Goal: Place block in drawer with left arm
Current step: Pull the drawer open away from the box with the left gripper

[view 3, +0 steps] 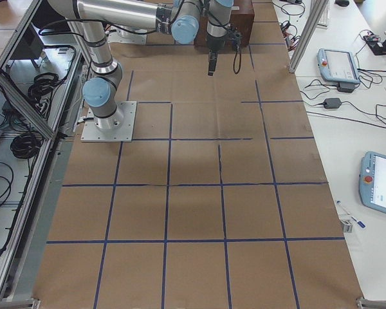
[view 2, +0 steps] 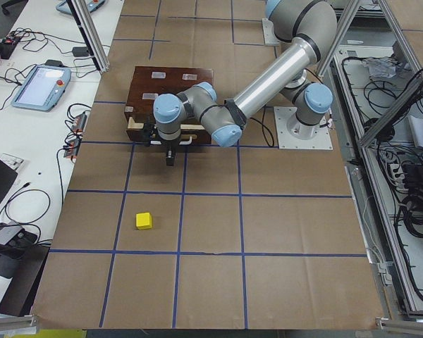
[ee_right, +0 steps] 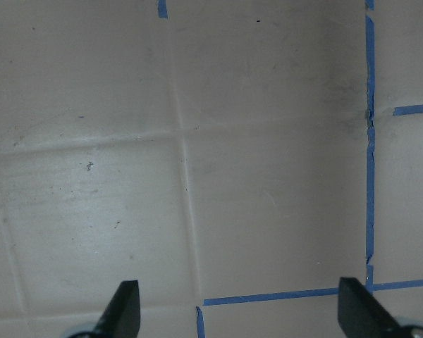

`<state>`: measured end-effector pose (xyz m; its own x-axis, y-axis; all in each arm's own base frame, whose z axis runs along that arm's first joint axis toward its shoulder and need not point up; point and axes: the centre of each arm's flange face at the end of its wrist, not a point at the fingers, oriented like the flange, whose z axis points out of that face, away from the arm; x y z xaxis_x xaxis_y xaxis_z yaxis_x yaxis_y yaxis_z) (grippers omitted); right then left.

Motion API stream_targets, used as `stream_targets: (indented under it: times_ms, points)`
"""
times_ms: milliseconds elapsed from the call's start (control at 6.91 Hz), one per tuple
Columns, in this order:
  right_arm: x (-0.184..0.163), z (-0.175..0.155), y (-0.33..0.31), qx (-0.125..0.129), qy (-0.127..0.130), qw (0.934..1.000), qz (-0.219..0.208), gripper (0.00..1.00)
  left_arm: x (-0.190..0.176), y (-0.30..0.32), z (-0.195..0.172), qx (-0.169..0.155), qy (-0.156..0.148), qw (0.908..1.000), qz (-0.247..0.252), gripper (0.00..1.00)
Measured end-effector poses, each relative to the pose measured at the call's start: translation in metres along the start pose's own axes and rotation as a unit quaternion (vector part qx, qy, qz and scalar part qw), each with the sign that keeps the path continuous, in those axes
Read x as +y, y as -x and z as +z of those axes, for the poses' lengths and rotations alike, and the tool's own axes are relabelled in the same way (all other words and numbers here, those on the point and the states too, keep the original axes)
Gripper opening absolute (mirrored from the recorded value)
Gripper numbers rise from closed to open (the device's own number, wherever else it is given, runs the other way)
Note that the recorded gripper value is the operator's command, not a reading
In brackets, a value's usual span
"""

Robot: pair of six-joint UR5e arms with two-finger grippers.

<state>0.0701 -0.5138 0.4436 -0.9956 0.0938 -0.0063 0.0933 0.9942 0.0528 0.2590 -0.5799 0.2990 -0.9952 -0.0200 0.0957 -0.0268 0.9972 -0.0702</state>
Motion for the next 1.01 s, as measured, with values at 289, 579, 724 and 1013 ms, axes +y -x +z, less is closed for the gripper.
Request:
stream_targets:
  times_ms: [289,579,724,1013]
  points:
    - [0.000,0.000,0.000,0.000,0.000,1.0000,0.000,1.00,0.002,0.010,-0.003,-0.003,-0.003,1.0000,-0.007,0.99]
    - [0.000,0.000,0.000,0.000,0.000,1.0000,0.000,1.00,0.001,0.014,-0.008,-0.007,-0.006,0.9999,-0.009,0.99]
    - [0.000,0.000,0.000,0.000,-0.001,1.0000,0.000,1.00,0.001,0.017,-0.009,-0.009,-0.006,0.9999,-0.010,0.99]
    - [0.000,0.000,0.000,0.000,-0.001,1.0000,0.000,1.00,0.005,0.027,-0.010,-0.015,-0.003,0.9998,-0.016,0.99]
